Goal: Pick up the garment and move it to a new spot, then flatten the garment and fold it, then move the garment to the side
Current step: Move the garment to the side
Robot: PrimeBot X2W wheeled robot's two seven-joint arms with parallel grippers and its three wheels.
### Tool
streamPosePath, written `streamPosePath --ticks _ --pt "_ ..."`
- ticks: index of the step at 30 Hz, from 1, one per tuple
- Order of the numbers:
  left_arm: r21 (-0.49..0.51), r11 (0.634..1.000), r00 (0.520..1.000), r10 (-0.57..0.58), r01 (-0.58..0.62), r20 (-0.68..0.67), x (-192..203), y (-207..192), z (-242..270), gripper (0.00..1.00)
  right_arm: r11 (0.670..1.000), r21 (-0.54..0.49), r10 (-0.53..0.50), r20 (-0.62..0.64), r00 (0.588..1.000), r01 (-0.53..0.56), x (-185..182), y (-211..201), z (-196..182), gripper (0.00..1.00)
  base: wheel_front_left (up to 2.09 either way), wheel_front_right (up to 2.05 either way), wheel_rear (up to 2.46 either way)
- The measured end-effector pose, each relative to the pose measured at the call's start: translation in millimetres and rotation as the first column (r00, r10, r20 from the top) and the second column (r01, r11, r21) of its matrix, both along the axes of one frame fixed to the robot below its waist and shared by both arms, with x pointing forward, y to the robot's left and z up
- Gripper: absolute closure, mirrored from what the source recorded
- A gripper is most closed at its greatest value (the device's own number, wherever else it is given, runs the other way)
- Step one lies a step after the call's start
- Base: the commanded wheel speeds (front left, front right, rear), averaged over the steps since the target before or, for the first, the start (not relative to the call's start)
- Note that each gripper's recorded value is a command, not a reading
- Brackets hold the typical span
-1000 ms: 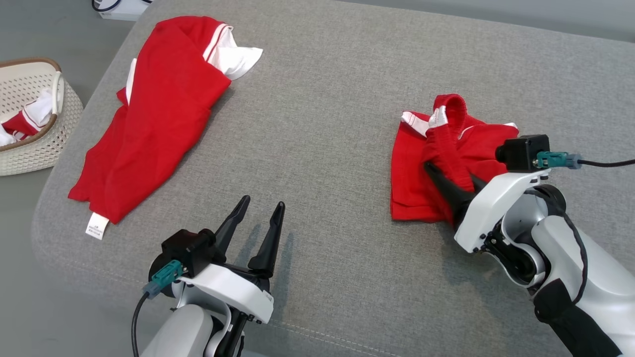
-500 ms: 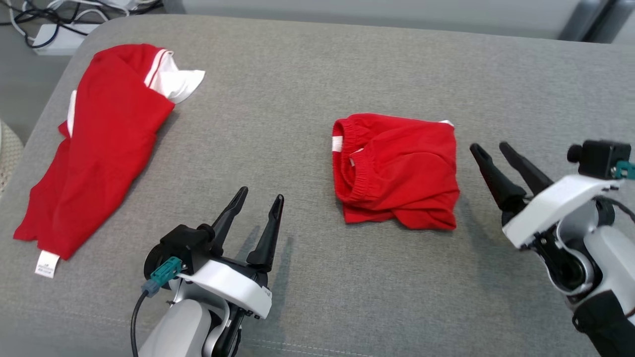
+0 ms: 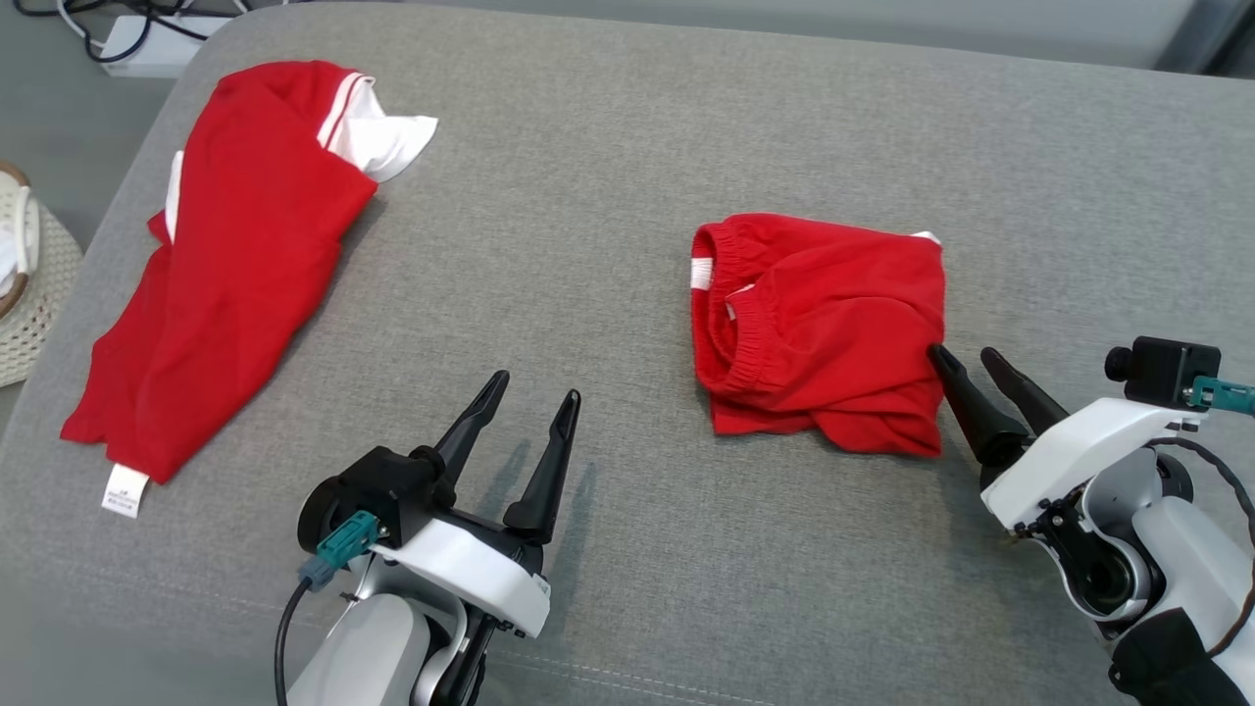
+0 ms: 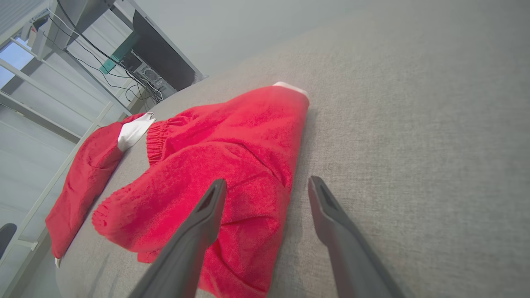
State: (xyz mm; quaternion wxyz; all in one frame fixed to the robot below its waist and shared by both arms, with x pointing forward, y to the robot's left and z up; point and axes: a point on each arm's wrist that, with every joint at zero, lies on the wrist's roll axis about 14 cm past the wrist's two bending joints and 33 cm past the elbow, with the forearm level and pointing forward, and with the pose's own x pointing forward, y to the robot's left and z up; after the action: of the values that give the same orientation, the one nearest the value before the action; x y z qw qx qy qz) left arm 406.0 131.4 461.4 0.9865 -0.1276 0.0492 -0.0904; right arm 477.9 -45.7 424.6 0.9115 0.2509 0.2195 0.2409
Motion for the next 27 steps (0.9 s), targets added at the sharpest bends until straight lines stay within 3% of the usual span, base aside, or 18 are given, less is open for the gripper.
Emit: streamPosePath --ticks 13,14,15,16,27 --pt "0.015 0.999 0.998 0.05 -0.05 -0.035 -3.3 18.2 -11.2 0.0 0.999 0.037 0.027 -0.078 0.997 -0.025 7.4 29.4 -24.5 0.0 0.0 0.0 0.0" --pt "0.017 0.999 0.998 0.052 -0.051 -0.034 -2.6 19.1 -11.2 0.0 0.999 0.032 0.038 -0.085 0.996 -0.035 7.4 32.2 -26.4 0.2 0.0 0.0 0.0" --pt "0.018 0.998 0.998 0.052 -0.052 -0.032 -1.2 19.7 -10.4 0.0 0.999 0.034 0.046 -0.088 0.995 -0.043 7.8 34.9 -26.6 0.64 0.0 0.0 0.0" --pt "0.019 0.998 0.998 0.052 -0.052 -0.028 0.3 20.0 -9.3 0.0 0.998 0.036 0.048 -0.087 0.995 -0.045 9.2 36.4 -25.9 1.0 0.0 0.0 0.0" --pt "0.011 1.0 1.0 0.016 -0.016 -0.012 6.0 8.2 -5.2 0.0 0.998 0.048 -0.029 -0.058 0.998 0.032 13.4 12.4 -16.8 1.0 0.0 0.0 0.0"
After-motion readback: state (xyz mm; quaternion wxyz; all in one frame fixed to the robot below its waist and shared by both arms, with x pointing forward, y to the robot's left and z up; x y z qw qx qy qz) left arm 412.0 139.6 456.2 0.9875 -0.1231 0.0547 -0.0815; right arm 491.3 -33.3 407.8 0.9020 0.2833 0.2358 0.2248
